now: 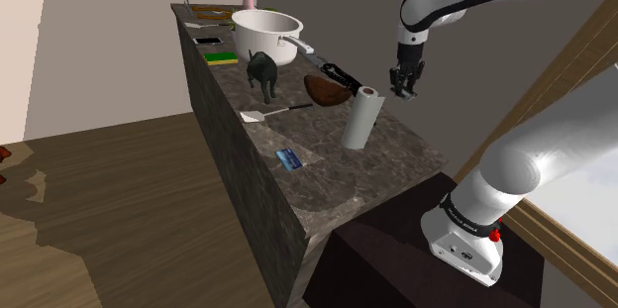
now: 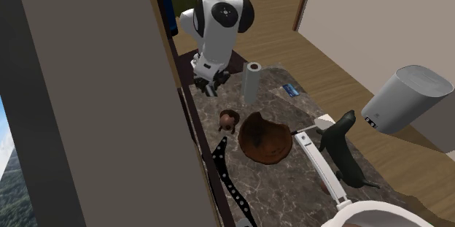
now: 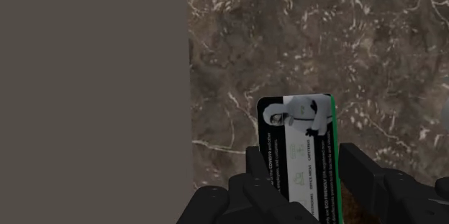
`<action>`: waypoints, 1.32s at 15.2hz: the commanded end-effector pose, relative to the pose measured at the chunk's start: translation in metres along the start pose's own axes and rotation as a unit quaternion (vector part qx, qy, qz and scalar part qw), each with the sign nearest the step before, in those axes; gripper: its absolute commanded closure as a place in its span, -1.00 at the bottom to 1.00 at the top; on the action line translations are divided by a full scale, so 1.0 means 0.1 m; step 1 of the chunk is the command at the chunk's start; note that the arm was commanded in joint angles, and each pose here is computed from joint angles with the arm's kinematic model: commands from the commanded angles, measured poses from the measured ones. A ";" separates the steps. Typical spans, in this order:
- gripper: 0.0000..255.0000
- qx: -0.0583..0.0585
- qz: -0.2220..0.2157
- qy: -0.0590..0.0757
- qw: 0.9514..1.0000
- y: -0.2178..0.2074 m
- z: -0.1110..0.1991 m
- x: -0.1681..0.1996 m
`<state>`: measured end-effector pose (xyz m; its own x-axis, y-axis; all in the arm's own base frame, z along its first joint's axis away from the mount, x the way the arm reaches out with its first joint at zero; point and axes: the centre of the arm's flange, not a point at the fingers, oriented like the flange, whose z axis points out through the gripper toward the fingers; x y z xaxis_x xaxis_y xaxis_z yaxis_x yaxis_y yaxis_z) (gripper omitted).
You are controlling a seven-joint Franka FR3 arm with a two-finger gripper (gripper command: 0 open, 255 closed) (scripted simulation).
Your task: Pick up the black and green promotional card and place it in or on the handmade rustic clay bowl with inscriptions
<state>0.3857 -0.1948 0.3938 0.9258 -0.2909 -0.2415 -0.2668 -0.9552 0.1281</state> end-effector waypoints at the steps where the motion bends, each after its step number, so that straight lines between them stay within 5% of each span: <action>1: 1.00 0.000 0.000 0.000 1.000 0.01 -0.11 -0.03; 20: 1.00 0.000 0.000 0.000 1.000 -1.35 -0.85 1.78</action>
<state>0.5962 -0.1186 0.4160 0.9256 -0.2909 -0.2420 -0.2667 -0.9552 0.1283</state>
